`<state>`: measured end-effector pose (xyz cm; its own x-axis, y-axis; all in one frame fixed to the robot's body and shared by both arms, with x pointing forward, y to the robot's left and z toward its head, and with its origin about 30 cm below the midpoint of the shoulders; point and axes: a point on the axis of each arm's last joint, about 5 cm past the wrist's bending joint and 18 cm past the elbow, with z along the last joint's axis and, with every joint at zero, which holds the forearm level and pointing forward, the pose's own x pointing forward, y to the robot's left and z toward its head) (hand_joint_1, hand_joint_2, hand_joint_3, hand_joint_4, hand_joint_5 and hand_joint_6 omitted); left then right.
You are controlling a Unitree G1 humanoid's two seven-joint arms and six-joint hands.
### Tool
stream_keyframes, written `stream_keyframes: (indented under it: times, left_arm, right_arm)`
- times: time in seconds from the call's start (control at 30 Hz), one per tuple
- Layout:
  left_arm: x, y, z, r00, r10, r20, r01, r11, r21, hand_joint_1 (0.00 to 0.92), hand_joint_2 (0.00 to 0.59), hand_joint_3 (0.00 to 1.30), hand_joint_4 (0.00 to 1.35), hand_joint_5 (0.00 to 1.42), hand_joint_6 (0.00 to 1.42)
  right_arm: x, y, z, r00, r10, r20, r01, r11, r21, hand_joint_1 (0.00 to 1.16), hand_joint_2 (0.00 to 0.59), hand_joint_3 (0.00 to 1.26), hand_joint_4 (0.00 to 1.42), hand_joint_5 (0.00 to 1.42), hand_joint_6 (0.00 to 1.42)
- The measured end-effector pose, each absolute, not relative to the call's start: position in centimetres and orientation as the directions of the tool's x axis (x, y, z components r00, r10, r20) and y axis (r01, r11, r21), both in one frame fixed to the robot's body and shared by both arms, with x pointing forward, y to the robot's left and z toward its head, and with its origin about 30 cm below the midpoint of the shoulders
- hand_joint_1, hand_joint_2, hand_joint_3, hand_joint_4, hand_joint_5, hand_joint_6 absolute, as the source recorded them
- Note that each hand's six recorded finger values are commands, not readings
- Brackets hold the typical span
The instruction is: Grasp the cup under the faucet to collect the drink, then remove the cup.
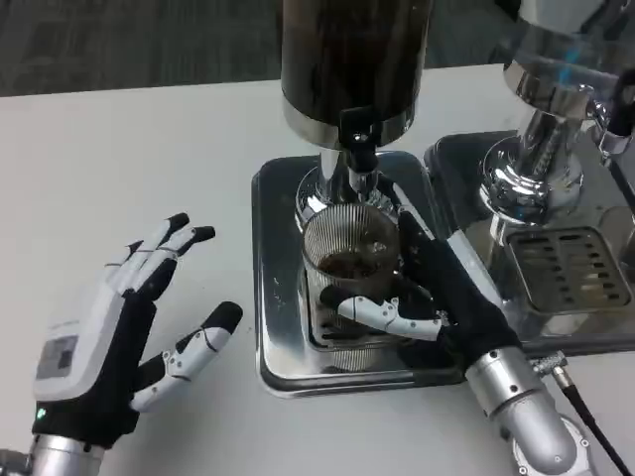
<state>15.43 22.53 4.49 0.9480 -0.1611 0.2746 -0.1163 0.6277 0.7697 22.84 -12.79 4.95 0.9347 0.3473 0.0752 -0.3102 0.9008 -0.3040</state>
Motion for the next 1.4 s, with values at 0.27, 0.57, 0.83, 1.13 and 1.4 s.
stream_keyframes:
  times: [0.27, 0.57, 0.83, 1.13, 1.4]
  left_arm:
    - [15.0, 22.4, 4.3, 0.951, -0.165, 0.261, -0.103, 0.628, 0.772, 0.000, 0.221, 0.24, 0.10, 0.24, 0.14]
    - [15.0, 22.4, 4.4, 0.950, -0.164, 0.266, -0.107, 0.629, 0.770, 0.000, 0.221, 0.24, 0.10, 0.24, 0.14]
    - [15.0, 22.4, 4.4, 0.950, -0.163, 0.268, -0.108, 0.632, 0.767, 0.000, 0.221, 0.24, 0.10, 0.24, 0.14]
    - [15.0, 22.4, 4.5, 0.950, -0.163, 0.268, -0.108, 0.634, 0.765, 0.000, 0.221, 0.24, 0.10, 0.24, 0.13]
    - [15.1, 22.3, 4.4, 0.949, -0.172, 0.263, -0.097, 0.635, 0.766, 0.000, 0.221, 0.24, 0.10, 0.24, 0.13]
  right_arm:
    - [23.1, -12.4, 4.9, 0.942, 0.326, 0.078, -0.293, 0.913, -0.284, 0.95, 0.189, 0.28, 0.43, 0.48, 0.64]
    - [23.1, -11.8, 4.9, 0.951, 0.296, 0.092, -0.261, 0.924, -0.280, 0.99, 0.191, 0.36, 0.51, 0.56, 0.71]
    - [22.9, -11.7, 5.0, 0.957, 0.264, 0.121, -0.217, 0.928, -0.303, 1.04, 0.198, 0.40, 0.50, 0.63, 0.83]
    - [22.5, -11.8, 5.0, 0.963, 0.229, 0.143, -0.174, 0.931, -0.321, 1.07, 0.197, 0.42, 0.50, 0.66, 0.90]
    - [21.7, -12.2, 5.0, 0.966, 0.190, 0.174, -0.119, 0.928, -0.353, 1.08, 0.201, 0.42, 0.50, 0.66, 0.92]
